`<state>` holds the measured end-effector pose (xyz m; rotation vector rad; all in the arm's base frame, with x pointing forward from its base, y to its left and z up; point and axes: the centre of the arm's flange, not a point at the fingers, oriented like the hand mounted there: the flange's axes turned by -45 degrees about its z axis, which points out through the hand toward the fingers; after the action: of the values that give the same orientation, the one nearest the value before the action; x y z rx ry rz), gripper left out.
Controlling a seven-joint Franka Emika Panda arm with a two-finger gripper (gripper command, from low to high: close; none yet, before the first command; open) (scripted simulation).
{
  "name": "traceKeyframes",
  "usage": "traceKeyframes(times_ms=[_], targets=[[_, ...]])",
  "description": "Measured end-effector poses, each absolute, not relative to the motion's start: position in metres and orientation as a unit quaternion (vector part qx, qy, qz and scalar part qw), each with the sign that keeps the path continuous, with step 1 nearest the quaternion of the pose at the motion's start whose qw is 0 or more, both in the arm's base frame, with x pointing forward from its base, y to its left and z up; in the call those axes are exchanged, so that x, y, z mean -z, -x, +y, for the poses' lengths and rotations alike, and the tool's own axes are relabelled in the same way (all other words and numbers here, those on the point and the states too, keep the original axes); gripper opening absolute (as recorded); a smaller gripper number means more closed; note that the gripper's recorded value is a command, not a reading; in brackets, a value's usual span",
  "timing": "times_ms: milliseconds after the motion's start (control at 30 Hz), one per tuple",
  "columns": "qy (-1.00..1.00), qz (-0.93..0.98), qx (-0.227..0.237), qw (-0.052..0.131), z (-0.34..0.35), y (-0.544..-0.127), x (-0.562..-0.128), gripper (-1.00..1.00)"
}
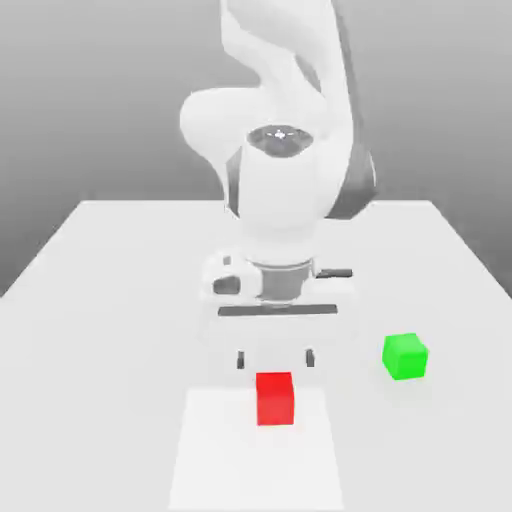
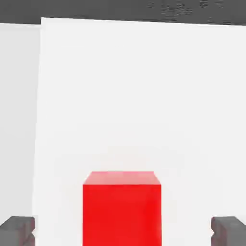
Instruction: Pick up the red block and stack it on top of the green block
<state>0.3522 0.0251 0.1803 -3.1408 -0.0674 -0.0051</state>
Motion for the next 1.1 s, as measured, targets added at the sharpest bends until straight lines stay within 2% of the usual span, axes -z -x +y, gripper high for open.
traceKeyframes(times_ms=[100, 133, 367, 600, 767, 967, 1100], targets=[[1.0, -0.022, 0.0, 0.0, 0.025, -0.35, -0.153, 0.0], [1.0, -0.022, 0.0, 0.0, 0.025, -0.349, -0.146, -1.0], [1.0, -0.022, 0.0, 0.0, 0.025, -0.349, -0.146, -1.0], [1.0, -0.022, 0.0, 0.0, 0.025, -0.35, -0.201, -1.0], [0.984, -0.176, 0.001, 0.005, 0.11, -0.328, -0.225, -1.0], [0.917, -0.398, 0.0, 0.002, 0.215, -0.259, -0.244, -1.0], [0.896, -0.443, 0.003, -0.003, 0.233, -0.241, -0.244, -1.0]])
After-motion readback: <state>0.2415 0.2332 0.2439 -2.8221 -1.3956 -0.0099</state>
